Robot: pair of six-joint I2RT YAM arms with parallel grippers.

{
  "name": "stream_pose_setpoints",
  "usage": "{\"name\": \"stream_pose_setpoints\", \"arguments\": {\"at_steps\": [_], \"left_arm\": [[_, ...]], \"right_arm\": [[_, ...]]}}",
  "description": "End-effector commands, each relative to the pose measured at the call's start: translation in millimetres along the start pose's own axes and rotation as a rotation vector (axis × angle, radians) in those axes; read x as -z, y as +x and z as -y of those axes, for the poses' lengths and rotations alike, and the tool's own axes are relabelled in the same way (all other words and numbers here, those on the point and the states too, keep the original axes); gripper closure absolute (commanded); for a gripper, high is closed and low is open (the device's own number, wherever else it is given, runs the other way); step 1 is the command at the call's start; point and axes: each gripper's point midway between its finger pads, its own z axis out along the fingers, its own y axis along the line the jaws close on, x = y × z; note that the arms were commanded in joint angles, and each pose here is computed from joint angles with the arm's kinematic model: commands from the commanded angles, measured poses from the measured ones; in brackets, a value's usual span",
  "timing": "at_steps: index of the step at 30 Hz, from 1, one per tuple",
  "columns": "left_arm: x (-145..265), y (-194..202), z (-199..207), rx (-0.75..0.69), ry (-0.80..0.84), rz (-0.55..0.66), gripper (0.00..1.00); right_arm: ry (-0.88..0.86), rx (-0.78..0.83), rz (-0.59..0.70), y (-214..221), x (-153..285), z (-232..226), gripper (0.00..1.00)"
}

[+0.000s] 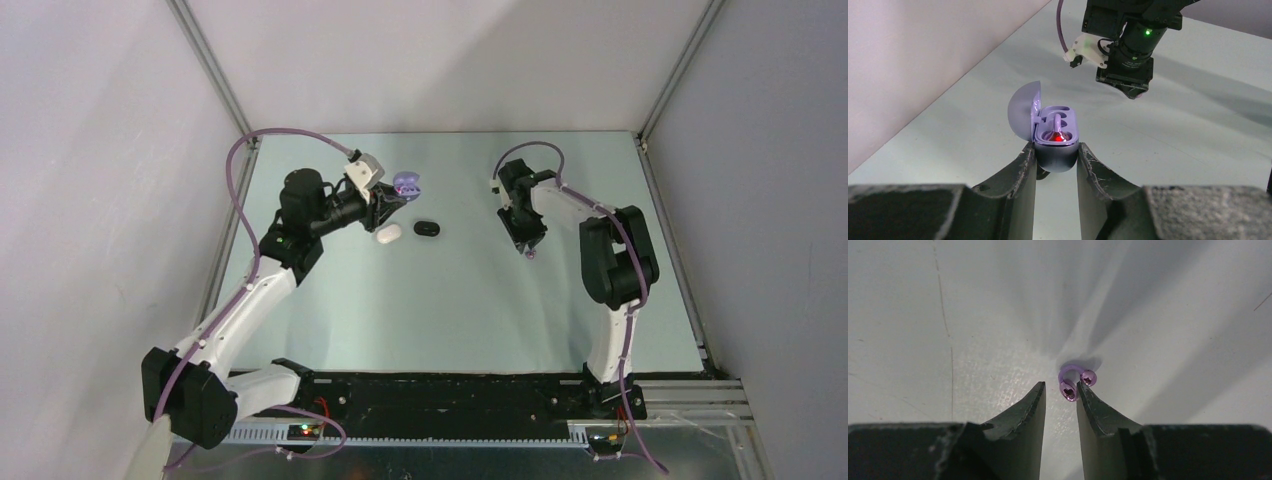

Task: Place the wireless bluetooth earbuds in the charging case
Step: Pick up the earbud from the center of the board.

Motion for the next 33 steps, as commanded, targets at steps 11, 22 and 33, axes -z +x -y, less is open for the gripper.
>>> {"name": "stream_pose_setpoints", "arguments": {"at_steps": [11, 22, 33], "left_arm": [[2.8, -14.0, -7.2, -0.029, -0.027, 0.05, 1.0], [0.0, -14.2, -8.2, -0.027, -0.024, 0.056, 1.0], [5.3, -12.2, -7.7, -0.042, -0.032, 0.043, 1.0]], "right_arm": [[0.027, -0.007, -0.045, 15.8, -13.9, 6.8, 0.71], [-0.013, 0.074, -0.024, 18.9, -8.6, 5.6, 0.85], [-0.481, 0.899, 0.331, 28.7, 34.9, -106.4, 0.92]]}}
